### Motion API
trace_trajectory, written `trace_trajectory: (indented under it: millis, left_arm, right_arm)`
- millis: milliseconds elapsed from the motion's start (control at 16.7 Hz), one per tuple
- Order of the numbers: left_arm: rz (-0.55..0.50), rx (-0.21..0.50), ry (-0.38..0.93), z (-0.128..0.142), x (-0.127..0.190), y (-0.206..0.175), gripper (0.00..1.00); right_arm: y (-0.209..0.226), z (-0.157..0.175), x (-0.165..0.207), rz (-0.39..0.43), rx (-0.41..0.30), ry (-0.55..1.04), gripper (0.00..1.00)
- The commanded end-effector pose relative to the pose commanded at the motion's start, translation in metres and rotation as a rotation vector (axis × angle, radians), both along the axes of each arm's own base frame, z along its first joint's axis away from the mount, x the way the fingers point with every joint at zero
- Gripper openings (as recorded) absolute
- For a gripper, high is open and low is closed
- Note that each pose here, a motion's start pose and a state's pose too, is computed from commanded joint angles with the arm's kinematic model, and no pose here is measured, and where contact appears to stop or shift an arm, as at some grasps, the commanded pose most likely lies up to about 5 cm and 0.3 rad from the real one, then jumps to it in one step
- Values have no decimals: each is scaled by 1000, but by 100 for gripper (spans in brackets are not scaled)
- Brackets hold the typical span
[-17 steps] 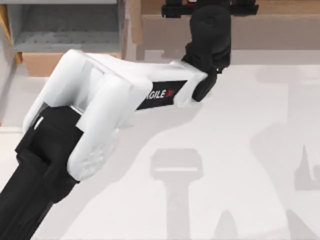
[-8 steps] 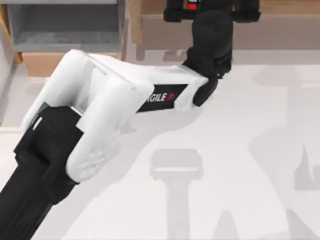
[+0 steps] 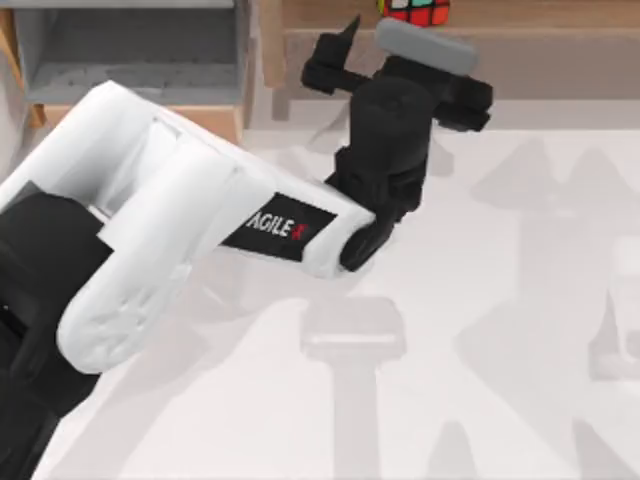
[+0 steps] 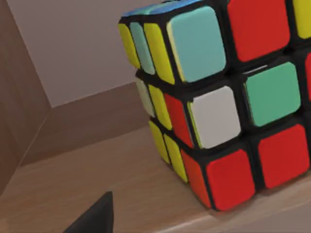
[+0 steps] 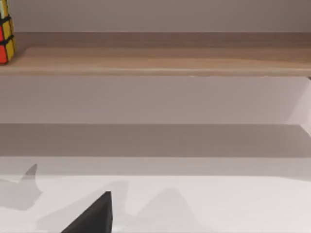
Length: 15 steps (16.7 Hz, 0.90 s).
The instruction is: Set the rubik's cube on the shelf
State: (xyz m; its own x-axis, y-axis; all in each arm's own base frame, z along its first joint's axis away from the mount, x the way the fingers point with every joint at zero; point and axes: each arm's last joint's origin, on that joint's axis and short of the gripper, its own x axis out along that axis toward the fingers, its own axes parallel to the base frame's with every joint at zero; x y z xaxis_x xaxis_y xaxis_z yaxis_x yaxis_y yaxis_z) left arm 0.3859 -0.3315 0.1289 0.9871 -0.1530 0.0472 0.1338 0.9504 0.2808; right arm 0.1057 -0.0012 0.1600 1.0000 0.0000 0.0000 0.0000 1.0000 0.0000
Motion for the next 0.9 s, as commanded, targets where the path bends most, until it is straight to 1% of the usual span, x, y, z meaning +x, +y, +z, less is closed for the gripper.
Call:
trace_trajectory:
  millis: [180, 480, 660, 900]
  left_arm:
    - [11, 140, 49, -13, -11, 47, 100]
    - [24, 357, 103, -25, -34, 140, 100]
    - [18, 484, 130, -33, -56, 198, 100]
    - [6, 641, 157, -41, -95, 270, 100]
  right_arm:
    - [0, 0, 0, 0, 0, 0, 100]
    - [0, 0, 0, 0, 0, 0, 100]
    - [0, 0, 0, 0, 0, 0, 100]
    - [0, 0, 0, 0, 0, 0, 100]
